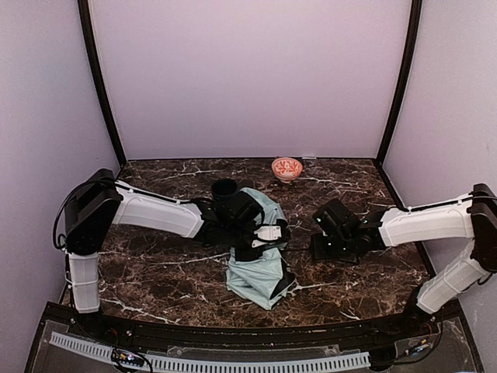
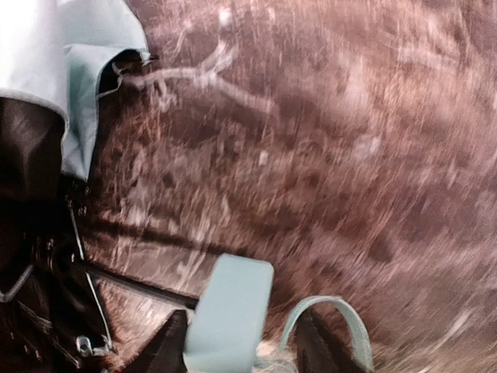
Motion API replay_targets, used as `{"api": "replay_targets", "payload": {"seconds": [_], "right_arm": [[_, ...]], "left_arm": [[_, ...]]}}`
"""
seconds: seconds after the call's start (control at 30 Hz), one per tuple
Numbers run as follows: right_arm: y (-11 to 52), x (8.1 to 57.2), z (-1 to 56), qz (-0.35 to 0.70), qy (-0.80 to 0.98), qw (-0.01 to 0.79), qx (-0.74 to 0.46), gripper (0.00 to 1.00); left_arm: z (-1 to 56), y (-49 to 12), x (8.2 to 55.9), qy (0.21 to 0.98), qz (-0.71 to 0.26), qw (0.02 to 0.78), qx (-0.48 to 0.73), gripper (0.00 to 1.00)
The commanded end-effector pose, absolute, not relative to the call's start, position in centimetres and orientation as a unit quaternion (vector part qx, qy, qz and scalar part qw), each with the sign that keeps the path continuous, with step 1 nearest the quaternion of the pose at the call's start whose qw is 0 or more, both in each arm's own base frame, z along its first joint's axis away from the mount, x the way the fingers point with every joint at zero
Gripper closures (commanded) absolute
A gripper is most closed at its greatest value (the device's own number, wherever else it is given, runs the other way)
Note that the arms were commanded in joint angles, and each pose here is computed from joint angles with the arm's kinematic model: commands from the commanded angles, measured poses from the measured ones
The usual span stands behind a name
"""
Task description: Put away the umbrella
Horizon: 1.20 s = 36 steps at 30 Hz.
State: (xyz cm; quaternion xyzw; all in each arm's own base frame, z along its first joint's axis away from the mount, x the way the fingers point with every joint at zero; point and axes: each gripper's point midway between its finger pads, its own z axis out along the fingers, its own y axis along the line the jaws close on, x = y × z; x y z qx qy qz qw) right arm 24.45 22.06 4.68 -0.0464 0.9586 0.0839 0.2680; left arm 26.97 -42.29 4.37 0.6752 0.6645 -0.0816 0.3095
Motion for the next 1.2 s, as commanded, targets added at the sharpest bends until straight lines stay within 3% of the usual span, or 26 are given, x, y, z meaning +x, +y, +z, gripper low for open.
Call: {"api": "replay_targets", "payload": {"seconds": [0.0,0.07,0.17,0.43,0.63,0.73,0.93,1.07,1.17], "right_arm": [[21.3,28.7,9.3,0.069,0.936,0.338,-0.077,0.42],[20.3,29.5,10.7,0.070,0.932,0.348,-0.077,0.21],[18.8,30.1,13.9,0.083,0.919,0.378,-0.071,0.01],[16.2,30.7,22.0,0.111,0.877,0.465,-0.042,0.00],[16.2,30.8,22.4,0.123,0.871,0.474,-0.029,0.00],[16.4,30.7,22.4,0.134,0.870,0.474,-0.022,0.00],[16.3,30.1,22.0,0.155,0.866,0.475,-0.007,0.00],[18.1,29.5,20.0,0.205,0.865,0.458,-0.023,0.00],[20.2,29.0,19.0,0.236,0.867,0.432,-0.074,0.00]], "left_arm": [[6.8,-43.1,32.2,0.661,-0.041,0.360,0.657,1.00],[8.9,-44.1,34.0,0.648,-0.027,0.392,0.652,1.00],[12.9,-45.7,36.3,0.631,-0.007,0.445,0.636,1.00],[25.8,-47.1,41.3,0.569,0.110,0.592,0.560,1.00],[28.6,-45.6,41.2,0.482,0.300,0.666,0.484,1.00],[25.0,-46.0,39.4,0.517,0.265,0.629,0.516,1.00],[12.1,-46.8,30.5,0.572,0.136,0.494,0.641,1.00],[8.1,-46.5,26.6,0.611,0.038,0.420,0.670,1.00],[6.1,-46.4,23.9,0.622,-0.024,0.365,0.693,0.91]]}}
